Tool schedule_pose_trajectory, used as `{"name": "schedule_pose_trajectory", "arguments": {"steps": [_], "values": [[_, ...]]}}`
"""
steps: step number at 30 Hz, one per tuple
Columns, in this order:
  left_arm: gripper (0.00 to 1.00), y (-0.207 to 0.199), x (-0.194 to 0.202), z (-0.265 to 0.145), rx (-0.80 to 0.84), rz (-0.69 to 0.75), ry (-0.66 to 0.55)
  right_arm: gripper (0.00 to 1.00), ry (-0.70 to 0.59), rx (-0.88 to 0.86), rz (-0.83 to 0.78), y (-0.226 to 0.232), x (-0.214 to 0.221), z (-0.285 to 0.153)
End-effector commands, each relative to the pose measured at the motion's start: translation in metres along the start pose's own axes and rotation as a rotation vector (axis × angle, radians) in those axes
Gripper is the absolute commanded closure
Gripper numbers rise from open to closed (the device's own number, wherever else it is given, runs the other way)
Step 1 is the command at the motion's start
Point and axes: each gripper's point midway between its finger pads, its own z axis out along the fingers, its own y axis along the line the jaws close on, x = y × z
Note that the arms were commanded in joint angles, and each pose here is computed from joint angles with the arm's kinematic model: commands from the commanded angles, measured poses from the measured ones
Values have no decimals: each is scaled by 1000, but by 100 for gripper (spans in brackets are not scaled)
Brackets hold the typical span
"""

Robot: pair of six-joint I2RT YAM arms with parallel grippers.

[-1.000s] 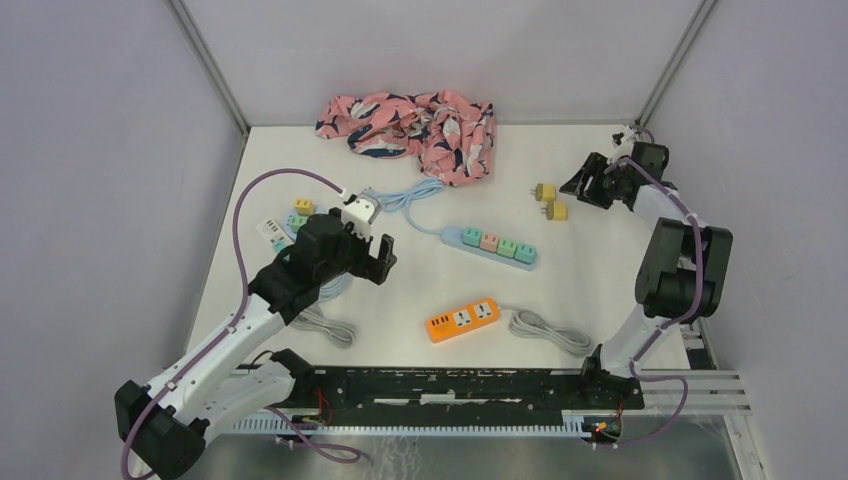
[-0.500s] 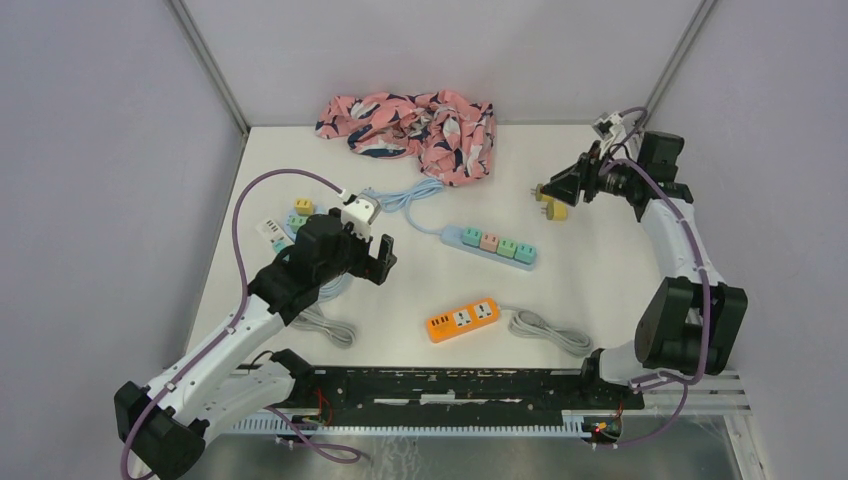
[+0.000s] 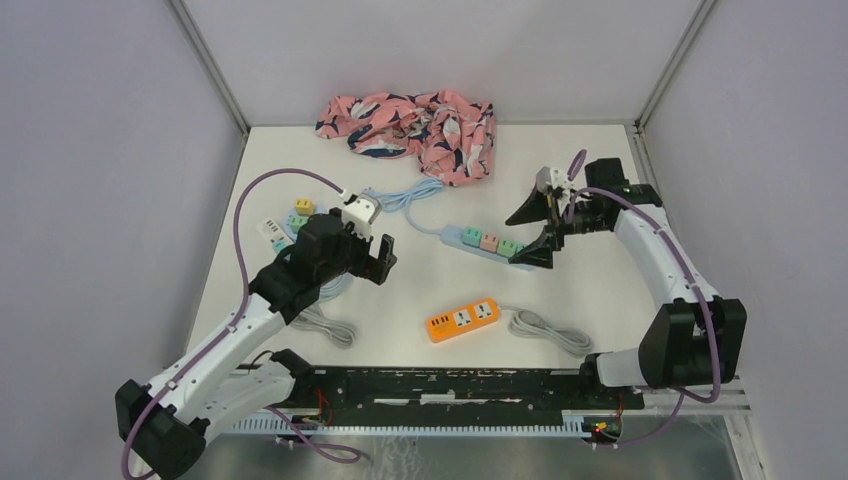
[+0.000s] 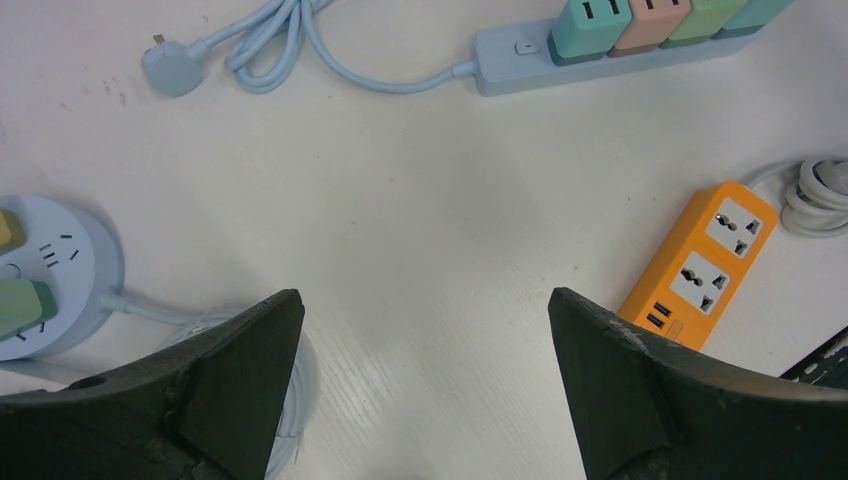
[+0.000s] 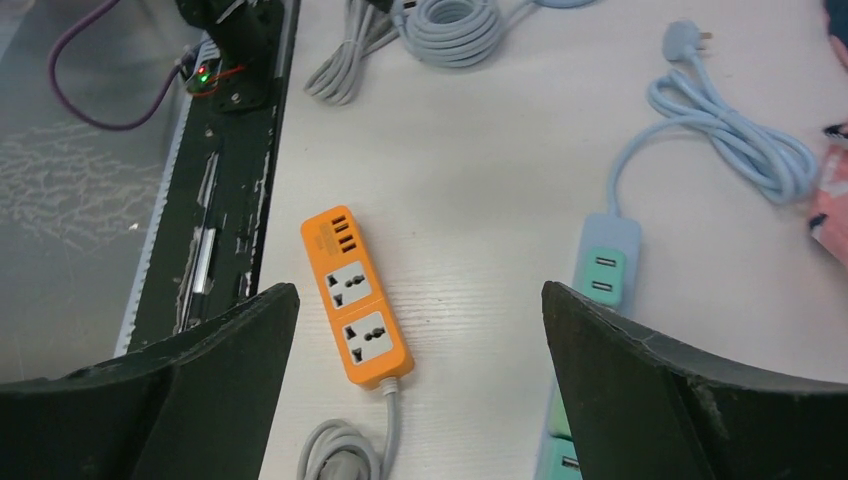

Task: Pull the plug off the socket
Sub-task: Place the plug at the center of the board, then pick up the socket from the center of the board.

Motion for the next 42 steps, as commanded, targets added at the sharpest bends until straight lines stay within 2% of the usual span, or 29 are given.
{"name": "schedule_pose_trajectory", "arguments": {"steps": [1, 16, 27, 42], "values": [[1, 5, -7, 3, -12, 25, -27, 2, 9, -110, -156, 35, 1, 15], [1, 12, 1, 9, -34, 23, 5, 4, 338, -255, -292, 59, 65, 56], [1, 13, -4, 6, -35, 19, -17, 5, 455, -328, -356, 78, 96, 85], [1, 17, -15, -2, -55, 15, -75, 5, 623, -295, -410, 82, 127, 122]]}}
